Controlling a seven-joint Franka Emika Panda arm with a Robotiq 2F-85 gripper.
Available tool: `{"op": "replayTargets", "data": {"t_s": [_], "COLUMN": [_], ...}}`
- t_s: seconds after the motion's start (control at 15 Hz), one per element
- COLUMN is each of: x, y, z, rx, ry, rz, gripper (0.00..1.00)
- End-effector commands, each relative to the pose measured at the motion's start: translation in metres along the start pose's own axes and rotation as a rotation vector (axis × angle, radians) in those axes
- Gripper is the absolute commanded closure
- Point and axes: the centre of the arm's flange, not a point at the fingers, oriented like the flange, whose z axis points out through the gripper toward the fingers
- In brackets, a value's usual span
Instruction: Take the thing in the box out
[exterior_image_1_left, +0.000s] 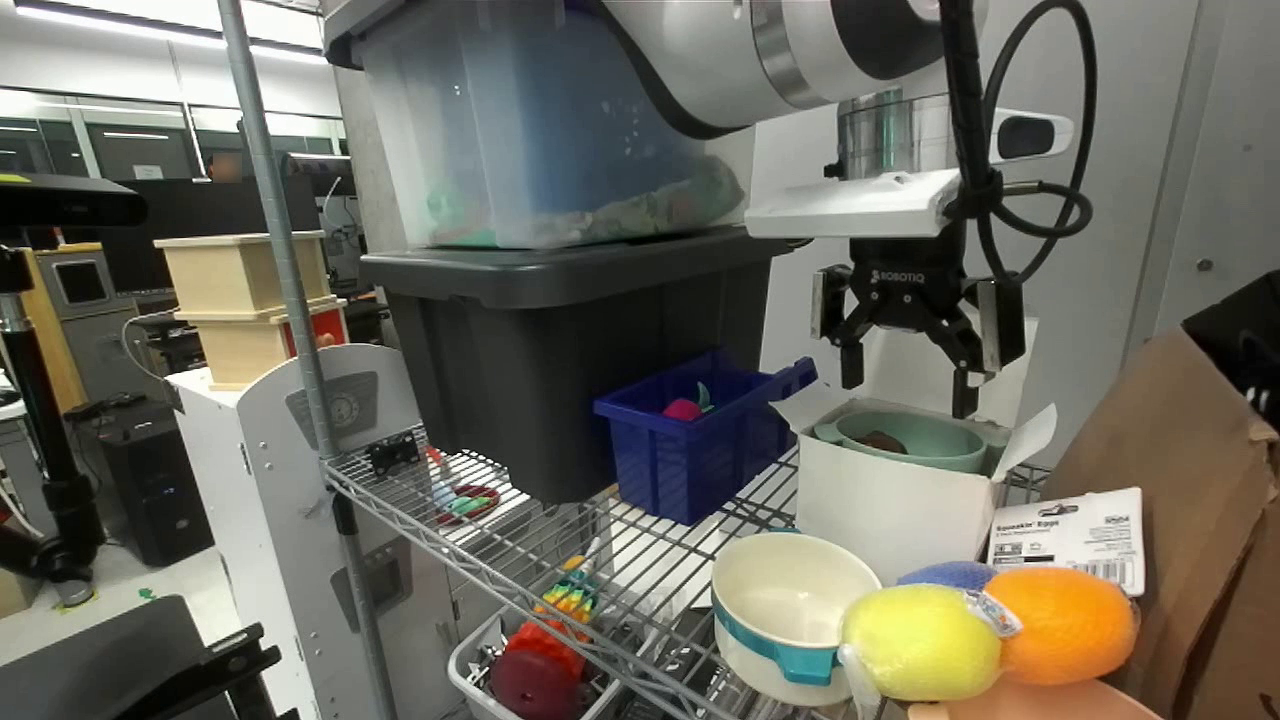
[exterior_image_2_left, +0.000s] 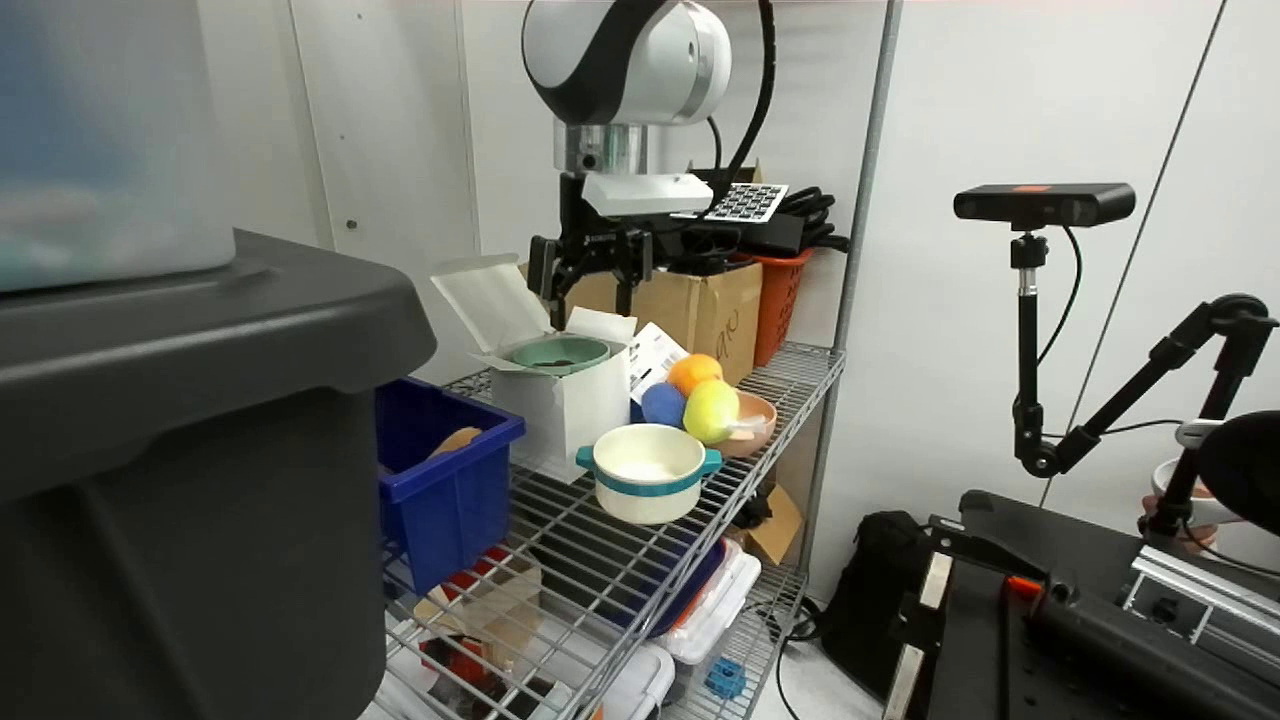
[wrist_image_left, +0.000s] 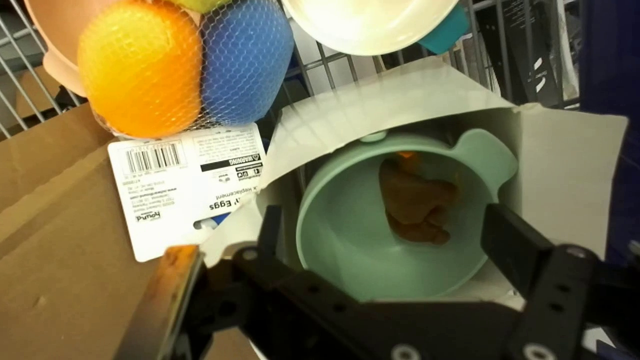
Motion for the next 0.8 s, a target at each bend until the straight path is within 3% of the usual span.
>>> {"op": "replayTargets", "data": {"t_s": [0.0,0.73], "x": [0.016,0.036], "y": [-0.003,-0.015], "z": [0.008,0.023], "rx": [0.029,0.027], "ry": [-0.028,-0.038], "rz": [-0.002,0.003], "gripper": [0.00,0.00]}}
